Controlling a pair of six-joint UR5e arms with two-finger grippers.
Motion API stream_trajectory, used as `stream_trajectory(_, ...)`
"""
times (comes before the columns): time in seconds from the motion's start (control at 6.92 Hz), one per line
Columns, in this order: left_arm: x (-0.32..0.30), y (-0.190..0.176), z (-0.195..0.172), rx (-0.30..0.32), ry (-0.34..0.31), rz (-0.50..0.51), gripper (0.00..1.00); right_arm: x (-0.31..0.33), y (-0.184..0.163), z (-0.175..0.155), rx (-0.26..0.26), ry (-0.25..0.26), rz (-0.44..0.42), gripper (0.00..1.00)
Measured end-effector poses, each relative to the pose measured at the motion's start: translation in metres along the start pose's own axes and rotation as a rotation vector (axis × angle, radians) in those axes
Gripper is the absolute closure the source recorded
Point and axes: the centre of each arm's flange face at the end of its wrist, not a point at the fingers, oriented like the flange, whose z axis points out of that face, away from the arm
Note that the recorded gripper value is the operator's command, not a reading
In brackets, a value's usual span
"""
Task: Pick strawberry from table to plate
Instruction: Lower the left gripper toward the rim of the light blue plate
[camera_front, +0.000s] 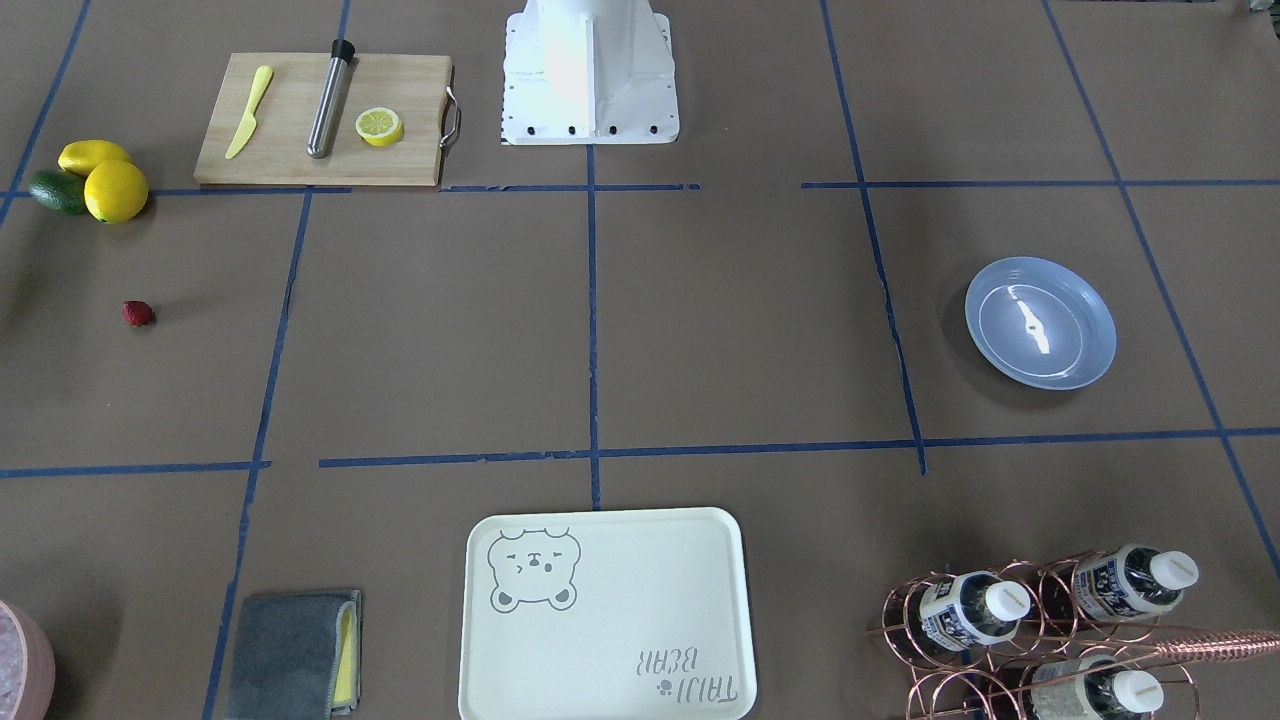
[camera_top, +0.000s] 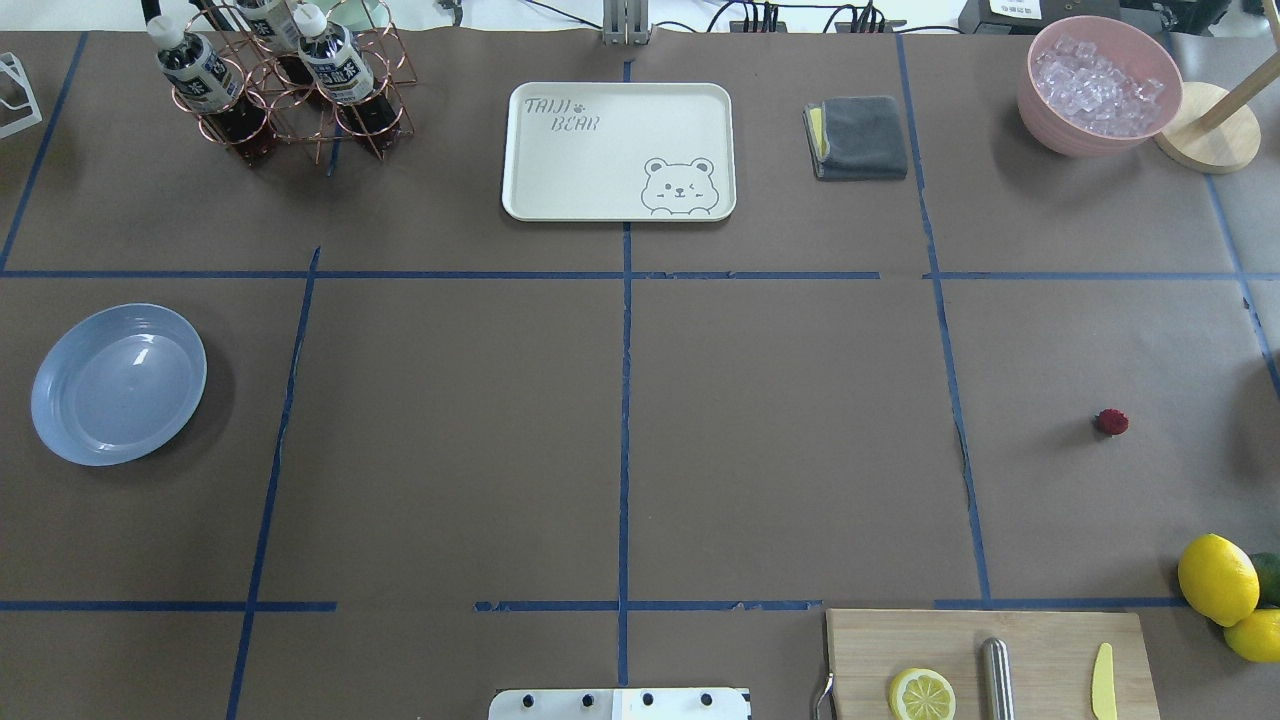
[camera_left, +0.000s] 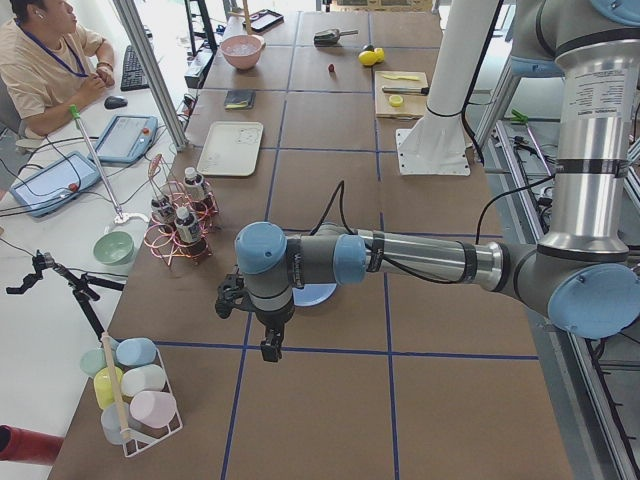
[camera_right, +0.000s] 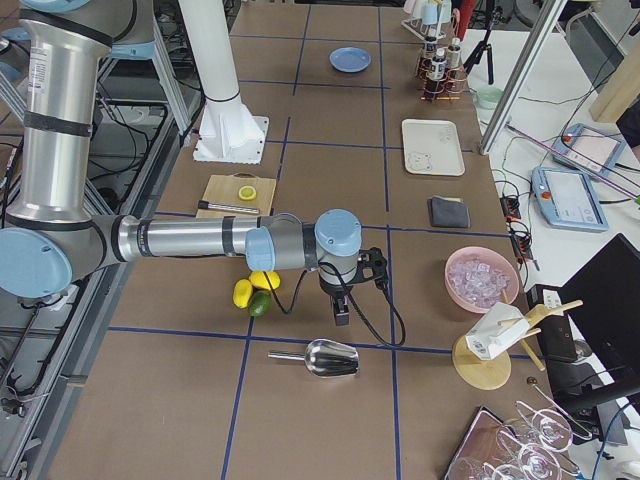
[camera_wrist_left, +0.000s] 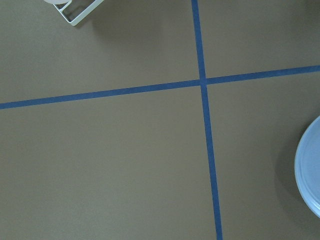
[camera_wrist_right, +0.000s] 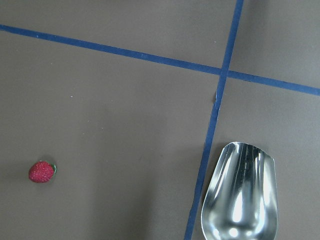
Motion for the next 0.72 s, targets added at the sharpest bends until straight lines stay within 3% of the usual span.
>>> stream_trajectory(0.72, 0.007, 0.003, -0.01, 0.027, 0.018, 0.013, 0.0, 0.008, 0.004, 0.01, -0.018, -0.01, 0.011, 0.0)
